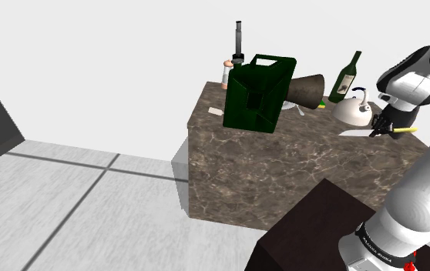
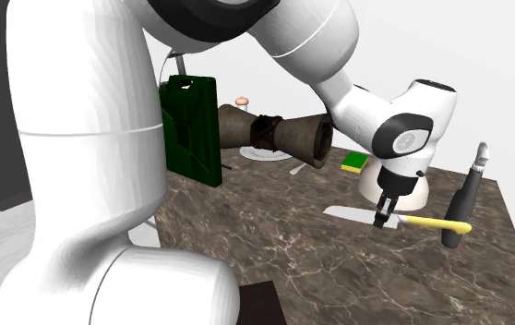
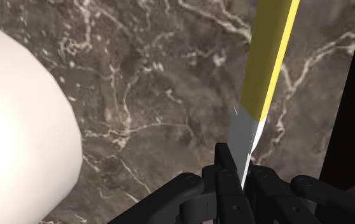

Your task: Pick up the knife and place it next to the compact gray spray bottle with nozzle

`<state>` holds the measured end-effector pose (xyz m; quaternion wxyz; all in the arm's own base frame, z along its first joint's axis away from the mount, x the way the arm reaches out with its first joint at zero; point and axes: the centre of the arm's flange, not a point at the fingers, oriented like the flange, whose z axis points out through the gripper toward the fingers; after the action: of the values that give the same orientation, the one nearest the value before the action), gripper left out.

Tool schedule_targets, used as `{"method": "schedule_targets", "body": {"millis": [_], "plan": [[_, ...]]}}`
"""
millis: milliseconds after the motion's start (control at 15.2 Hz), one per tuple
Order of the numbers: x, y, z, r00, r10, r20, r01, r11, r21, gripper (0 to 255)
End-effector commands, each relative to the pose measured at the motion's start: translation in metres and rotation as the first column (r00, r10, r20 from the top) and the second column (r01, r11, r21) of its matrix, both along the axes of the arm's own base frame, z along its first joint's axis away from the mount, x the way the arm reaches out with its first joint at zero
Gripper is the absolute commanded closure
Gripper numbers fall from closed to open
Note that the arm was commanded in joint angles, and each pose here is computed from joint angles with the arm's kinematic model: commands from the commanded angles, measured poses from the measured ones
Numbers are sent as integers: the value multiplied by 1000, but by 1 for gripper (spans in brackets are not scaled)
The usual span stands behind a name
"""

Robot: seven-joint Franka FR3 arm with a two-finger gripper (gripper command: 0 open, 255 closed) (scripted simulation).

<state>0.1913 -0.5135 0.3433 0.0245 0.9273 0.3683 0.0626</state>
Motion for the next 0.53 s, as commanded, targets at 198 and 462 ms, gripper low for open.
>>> {"method": "schedule_targets", "body": {"millis": [198, 462], "plan": [[0, 0, -2, 1000, 0, 0, 0, 1000, 0, 255], [0, 0, -2, 1000, 0, 0, 0, 1000, 0, 0]]}}
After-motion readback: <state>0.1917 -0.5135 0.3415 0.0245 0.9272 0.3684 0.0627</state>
